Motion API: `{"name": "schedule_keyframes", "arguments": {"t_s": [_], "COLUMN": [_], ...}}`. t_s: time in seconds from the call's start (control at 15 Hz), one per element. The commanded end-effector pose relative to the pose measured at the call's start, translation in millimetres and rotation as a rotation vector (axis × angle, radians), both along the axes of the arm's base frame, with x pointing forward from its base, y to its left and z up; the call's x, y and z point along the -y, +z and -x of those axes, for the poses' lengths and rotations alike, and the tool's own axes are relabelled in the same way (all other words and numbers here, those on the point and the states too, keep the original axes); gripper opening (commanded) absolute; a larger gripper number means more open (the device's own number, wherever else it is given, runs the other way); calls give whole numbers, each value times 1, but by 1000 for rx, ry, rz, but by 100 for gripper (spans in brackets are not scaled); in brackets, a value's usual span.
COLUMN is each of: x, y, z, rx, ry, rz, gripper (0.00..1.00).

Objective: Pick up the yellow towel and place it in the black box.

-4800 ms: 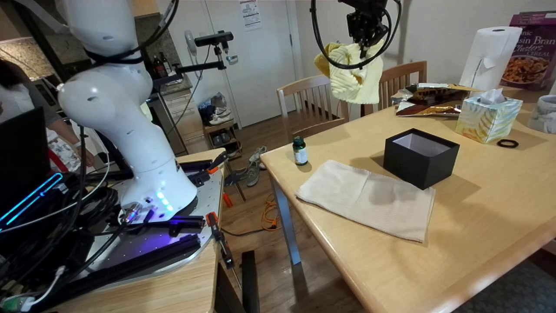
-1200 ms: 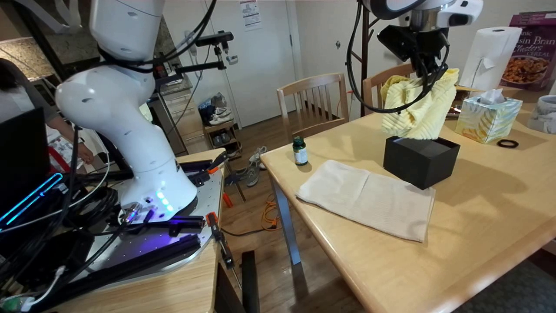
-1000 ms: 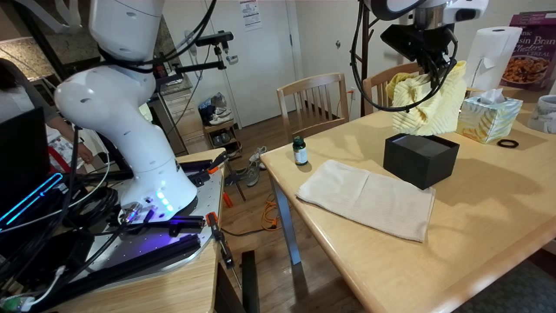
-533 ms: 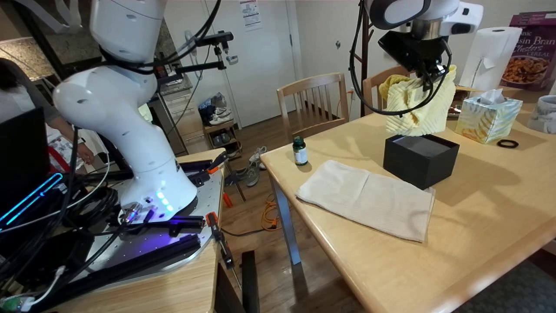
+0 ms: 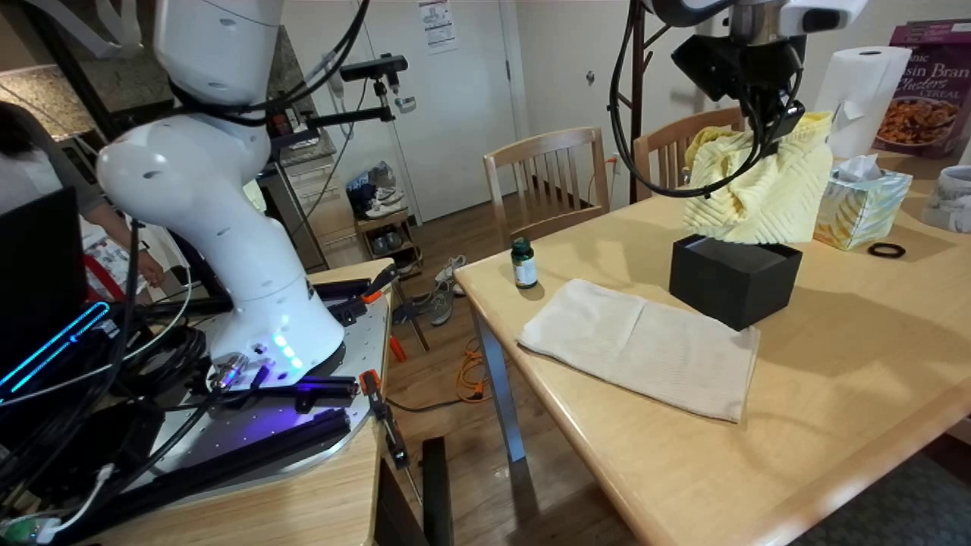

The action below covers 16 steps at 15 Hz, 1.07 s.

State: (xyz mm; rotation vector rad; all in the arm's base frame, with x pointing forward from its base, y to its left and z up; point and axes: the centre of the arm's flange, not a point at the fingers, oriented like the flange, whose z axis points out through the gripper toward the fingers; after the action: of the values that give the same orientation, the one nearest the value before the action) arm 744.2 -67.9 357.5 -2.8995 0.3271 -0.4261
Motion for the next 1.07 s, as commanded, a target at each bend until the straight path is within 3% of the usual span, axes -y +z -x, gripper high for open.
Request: {"name": "schedule_keyframes", "arguments": {"t_s": [0.0,0.53,1.0], "x": [-12,-26,-27], "y": [14,-1,-13], "z": [12,27,25], "rx": [-39,-196,-229], "ry": [-29,-109,-85], "rz": [37,36,-5], "gripper": [6,6,6]}}
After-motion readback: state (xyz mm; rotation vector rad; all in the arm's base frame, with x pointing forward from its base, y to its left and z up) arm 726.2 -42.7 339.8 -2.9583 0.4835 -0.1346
